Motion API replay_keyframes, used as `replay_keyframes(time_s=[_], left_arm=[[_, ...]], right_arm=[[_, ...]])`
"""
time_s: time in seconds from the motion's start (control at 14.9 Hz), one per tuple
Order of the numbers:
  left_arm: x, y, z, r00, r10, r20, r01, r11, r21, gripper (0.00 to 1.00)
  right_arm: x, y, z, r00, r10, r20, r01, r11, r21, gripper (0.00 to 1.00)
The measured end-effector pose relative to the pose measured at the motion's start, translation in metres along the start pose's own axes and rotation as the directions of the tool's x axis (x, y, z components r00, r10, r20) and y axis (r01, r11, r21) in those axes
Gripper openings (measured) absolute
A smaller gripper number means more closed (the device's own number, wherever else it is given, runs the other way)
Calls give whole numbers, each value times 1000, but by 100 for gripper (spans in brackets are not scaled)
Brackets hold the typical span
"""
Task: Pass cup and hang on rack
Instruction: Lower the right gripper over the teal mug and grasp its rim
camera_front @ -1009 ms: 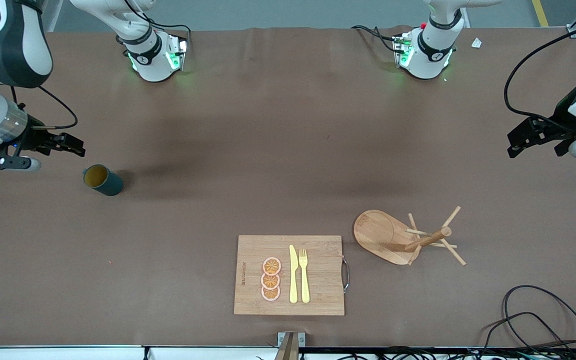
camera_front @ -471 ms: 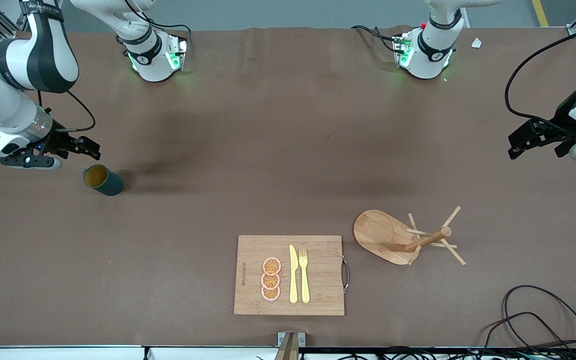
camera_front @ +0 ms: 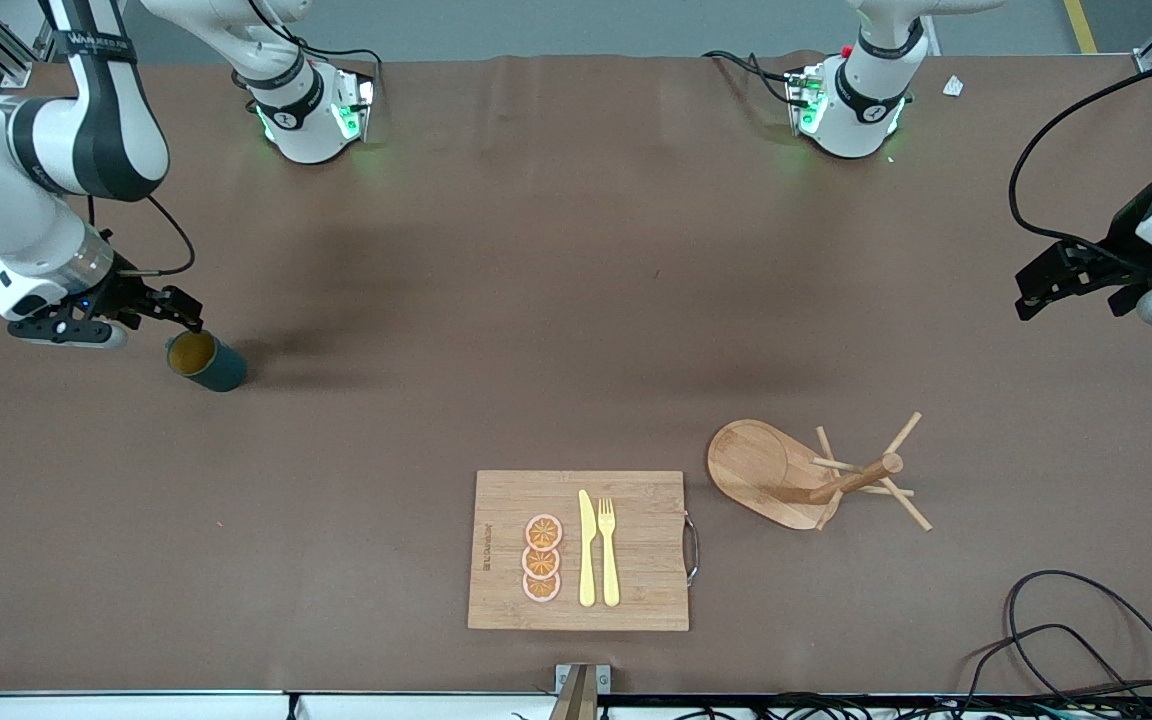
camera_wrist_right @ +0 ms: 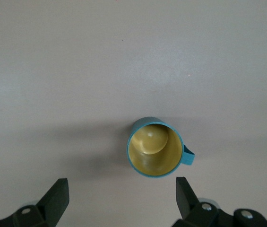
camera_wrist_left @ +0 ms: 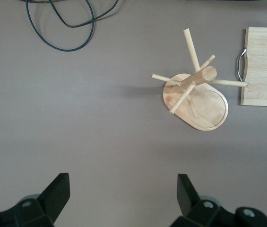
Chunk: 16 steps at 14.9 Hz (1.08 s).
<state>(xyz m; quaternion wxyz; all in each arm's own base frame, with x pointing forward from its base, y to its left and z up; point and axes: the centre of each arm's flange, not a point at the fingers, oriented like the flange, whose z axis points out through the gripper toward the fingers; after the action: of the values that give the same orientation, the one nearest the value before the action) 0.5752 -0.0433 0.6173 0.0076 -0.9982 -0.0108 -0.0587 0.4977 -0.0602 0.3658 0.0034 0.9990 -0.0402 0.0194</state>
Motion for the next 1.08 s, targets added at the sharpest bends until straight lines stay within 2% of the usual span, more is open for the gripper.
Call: replay_keyframes(time_s=[0.47, 1.08], left_arm=[[0, 0, 0, 1000, 0, 1, 0, 1000, 0, 100], [1, -1, 1, 1000, -2, 0, 2, 1000, 0, 100]], right_arm=[[4, 0, 56, 1000, 0, -25, 0, 1000, -7, 100], [0, -2, 93, 1000, -3, 31, 4, 1000, -9, 100]])
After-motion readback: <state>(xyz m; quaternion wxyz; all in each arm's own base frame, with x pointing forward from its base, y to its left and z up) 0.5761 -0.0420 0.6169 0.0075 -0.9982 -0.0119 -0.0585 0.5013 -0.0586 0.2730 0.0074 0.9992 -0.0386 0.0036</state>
